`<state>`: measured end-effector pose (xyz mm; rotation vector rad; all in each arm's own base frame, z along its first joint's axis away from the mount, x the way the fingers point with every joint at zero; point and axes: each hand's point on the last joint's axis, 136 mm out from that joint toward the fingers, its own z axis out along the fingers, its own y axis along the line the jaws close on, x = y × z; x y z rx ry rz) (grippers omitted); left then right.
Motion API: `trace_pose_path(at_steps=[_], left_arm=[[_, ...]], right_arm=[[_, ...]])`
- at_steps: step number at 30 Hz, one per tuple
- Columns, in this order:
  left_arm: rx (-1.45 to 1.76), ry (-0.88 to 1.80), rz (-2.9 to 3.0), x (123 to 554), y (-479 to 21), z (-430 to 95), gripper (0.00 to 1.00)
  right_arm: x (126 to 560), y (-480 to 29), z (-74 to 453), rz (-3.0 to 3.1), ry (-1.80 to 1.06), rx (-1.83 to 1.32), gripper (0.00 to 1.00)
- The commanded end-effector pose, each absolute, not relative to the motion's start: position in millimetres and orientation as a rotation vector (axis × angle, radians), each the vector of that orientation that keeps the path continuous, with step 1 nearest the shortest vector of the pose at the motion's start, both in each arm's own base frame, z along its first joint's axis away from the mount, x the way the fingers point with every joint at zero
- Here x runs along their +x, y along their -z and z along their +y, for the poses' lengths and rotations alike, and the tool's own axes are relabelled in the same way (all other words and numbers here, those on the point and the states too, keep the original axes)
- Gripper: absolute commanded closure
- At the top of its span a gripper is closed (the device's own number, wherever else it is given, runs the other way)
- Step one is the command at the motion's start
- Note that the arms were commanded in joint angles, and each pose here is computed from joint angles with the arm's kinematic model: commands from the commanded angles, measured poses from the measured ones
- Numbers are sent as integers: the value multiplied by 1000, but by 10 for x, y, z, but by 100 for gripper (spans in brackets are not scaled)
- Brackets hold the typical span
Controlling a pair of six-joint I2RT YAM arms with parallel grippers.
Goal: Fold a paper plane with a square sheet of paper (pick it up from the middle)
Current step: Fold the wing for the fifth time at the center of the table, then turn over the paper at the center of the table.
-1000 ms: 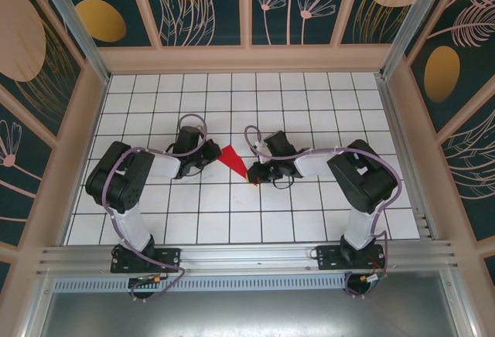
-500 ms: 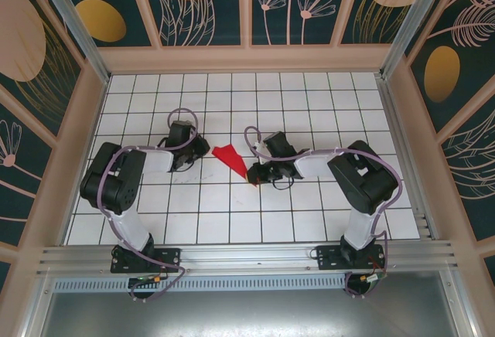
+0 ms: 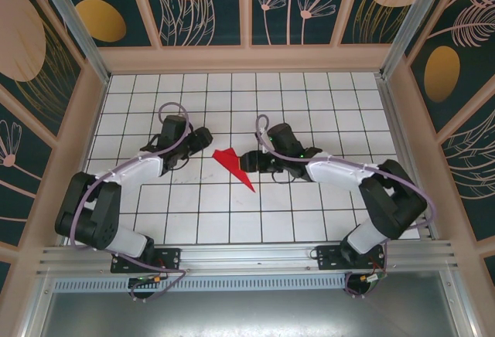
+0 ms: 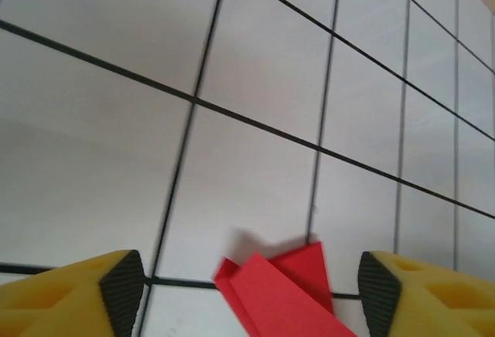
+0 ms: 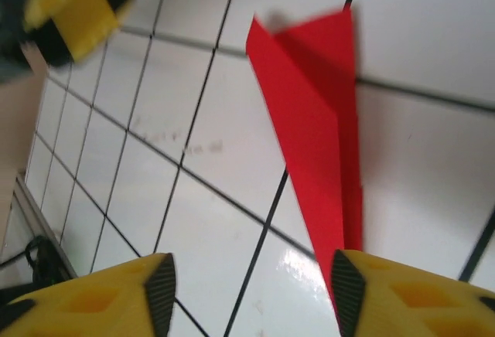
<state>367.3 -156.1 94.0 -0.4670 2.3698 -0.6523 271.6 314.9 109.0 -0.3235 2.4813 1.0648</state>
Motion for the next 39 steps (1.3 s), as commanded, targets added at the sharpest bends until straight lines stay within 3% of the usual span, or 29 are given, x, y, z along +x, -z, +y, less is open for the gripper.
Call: trace_pose_path(at_steps=[1, 6, 13, 22, 39], left_arm=[[-456, 638, 2397, 3544, -965, -1721, 15], [-410, 594, 2451, 3436, -907, -2077, 6], [-376, 398, 2541, 3354, -710, -2440, 7], [-324, 124, 2649, 3266, -384, -2473, 19], [-426, 313, 2628, 3110, -546, -2507, 52]], right_arm=[[2986, -1072, 2856, 2456, -939, -111, 35], [3126, -886, 2466, 2475, -801, 79, 23], [3150, -696, 2134, 2487, -696, 247, 18], [3134, -636, 2033, 2501, -657, 291, 18], [3174, -689, 2251, 2533, -758, 240, 19]])
